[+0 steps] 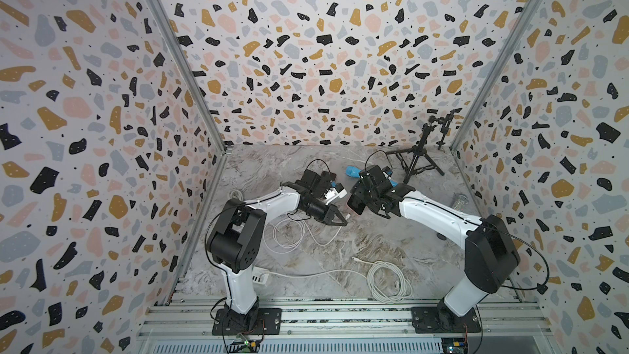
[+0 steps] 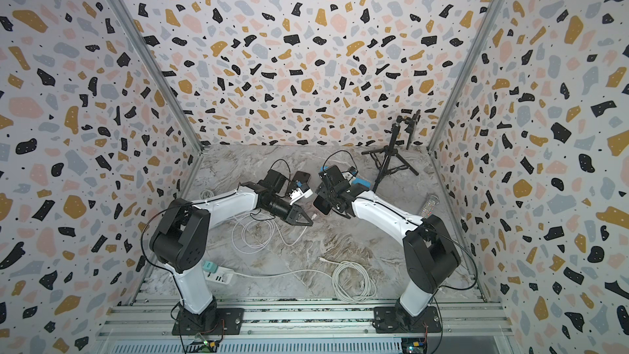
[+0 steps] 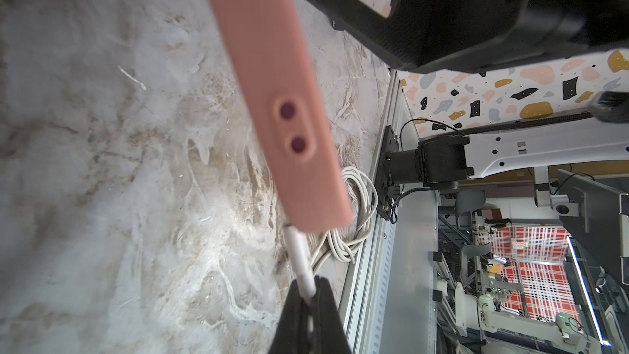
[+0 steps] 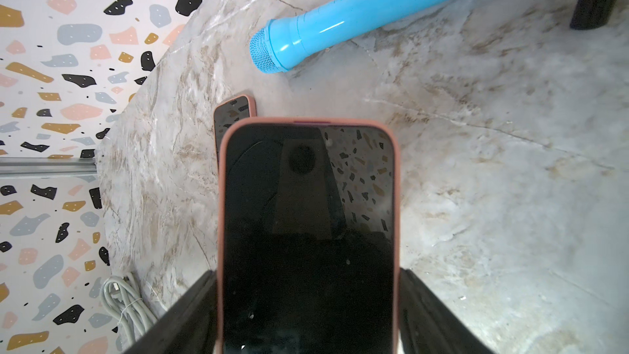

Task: Plug the charging cable into the phone
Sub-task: Insert the charging cable into the phone.

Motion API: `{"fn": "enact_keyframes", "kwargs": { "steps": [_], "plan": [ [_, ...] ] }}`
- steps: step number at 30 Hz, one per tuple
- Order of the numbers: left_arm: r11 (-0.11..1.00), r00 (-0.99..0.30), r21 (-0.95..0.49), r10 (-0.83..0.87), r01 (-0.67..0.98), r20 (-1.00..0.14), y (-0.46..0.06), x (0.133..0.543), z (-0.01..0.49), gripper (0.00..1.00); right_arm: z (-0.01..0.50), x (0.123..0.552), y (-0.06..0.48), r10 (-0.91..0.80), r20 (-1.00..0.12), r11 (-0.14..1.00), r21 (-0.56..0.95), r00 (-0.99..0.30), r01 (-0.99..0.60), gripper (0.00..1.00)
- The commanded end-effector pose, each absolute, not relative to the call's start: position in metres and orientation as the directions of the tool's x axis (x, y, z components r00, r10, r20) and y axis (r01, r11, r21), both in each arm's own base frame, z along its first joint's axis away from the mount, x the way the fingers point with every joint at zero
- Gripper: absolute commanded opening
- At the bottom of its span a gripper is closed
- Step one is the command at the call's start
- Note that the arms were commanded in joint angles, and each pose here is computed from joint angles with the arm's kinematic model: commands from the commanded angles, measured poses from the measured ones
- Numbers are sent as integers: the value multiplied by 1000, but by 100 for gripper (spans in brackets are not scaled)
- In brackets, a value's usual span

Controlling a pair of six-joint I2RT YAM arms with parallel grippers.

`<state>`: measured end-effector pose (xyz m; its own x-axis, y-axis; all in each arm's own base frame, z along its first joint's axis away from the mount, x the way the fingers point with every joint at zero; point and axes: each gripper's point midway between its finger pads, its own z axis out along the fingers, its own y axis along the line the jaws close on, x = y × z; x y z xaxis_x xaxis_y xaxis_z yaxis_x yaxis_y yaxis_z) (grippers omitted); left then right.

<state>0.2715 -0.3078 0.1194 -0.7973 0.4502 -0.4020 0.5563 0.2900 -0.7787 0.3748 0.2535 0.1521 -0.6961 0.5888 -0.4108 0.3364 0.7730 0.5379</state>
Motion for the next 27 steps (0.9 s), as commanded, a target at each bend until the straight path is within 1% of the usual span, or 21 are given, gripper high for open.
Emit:
{"fn": "enact_keyframes", "kwargs": {
  "steps": [1,9,27],
  "plan": [
    [253,-772,-764,446,594,-452,-309,270,132,0,174,377,255,601,-430,756,580,-674,303,69],
    [241,-765,-760,442,604,-468,-310,270,139,0,160,375,263,595,-394,753,579,-701,313,68],
    [226,-765,-767,441,600,-469,-310,268,140,0,155,376,261,595,-402,759,566,-696,322,69]
  ]
}}
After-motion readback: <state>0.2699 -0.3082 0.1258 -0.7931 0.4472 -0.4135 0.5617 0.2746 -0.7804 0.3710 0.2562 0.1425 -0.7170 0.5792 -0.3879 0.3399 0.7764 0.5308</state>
